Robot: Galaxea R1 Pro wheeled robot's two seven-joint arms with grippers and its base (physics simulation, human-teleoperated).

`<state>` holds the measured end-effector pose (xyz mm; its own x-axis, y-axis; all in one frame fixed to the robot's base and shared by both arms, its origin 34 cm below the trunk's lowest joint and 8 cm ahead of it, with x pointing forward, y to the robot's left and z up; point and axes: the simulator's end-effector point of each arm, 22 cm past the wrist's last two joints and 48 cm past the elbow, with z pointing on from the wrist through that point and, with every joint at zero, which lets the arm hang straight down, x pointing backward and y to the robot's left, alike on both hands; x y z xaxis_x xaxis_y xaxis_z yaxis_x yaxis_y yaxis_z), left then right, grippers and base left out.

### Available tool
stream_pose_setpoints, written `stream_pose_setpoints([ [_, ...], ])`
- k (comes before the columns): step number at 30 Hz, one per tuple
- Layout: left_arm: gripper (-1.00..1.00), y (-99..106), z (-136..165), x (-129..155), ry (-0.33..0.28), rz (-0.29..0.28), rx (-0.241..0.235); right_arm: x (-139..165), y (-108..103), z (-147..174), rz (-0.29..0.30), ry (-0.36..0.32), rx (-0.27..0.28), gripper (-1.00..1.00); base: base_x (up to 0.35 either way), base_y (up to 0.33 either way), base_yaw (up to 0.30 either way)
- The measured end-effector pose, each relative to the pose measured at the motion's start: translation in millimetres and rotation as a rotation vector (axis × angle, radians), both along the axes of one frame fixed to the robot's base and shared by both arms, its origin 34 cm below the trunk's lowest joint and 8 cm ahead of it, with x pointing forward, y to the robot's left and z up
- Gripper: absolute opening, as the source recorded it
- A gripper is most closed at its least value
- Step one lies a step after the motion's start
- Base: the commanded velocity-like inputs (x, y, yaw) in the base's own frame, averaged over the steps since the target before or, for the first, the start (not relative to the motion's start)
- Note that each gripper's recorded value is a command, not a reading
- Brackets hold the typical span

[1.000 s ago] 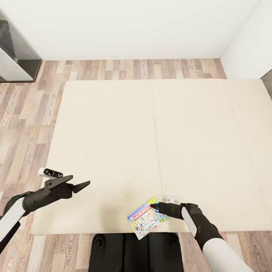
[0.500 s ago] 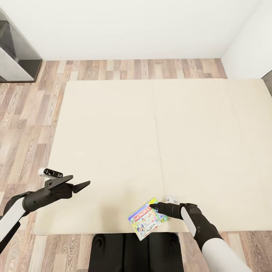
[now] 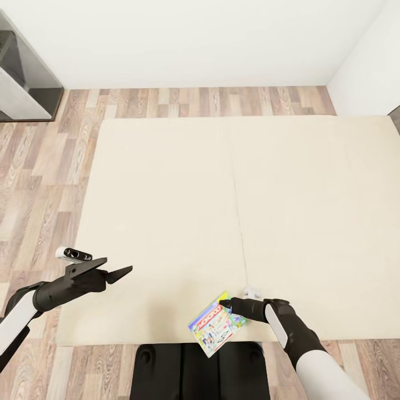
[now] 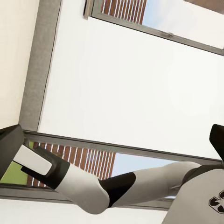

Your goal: Put all the toys in the child's room - the three board games (two on the bed and one on the table), the two jigsaw puzzles on the table, and the tennis ball on the table - inside the toy box on the table in the child's room.

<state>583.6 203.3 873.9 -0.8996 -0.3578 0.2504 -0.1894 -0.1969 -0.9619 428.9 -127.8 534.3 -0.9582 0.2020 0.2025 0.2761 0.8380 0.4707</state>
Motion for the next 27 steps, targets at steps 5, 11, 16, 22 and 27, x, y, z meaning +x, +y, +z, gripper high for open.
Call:
stream_pose_setpoints([
  [5, 1.0, 0.0, -0.2, 0.0, 0.0, 0.0, 0.001, 0.0, -0.4, -0.1, 0.0, 0.0, -0.001, 1.0, 0.0, 0.085, 0.0],
  [11, 1.0, 0.0, 0.0, 0.0, 0.0, -0.001, 0.001, 0.0, -0.5, -0.1, 0.0, 0.0, -0.001, 1.0, 0.0, 0.073, 0.0],
  [16, 1.0, 0.0, 0.0, 0.0, 0.0, 0.0, 0.0, 0.0, 0.5, 0.0, 0.0, 0.0, 0.0, 1.0, 0.0, 0.032, 0.0],
  [22, 1.0, 0.7, -0.1, 0.4, -0.001, 0.002, 0.002, -0.1, -0.8, -0.2, 0.001, 0.0, -0.001, 1.0, 0.0, 0.106, 0.0],
  [27, 1.0, 1.1, 0.3, 0.8, -0.002, 0.003, 0.001, -0.6, -2.1, -0.6, 0.001, 0.001, -0.004, 1.0, 0.0, 0.039, 0.0],
])
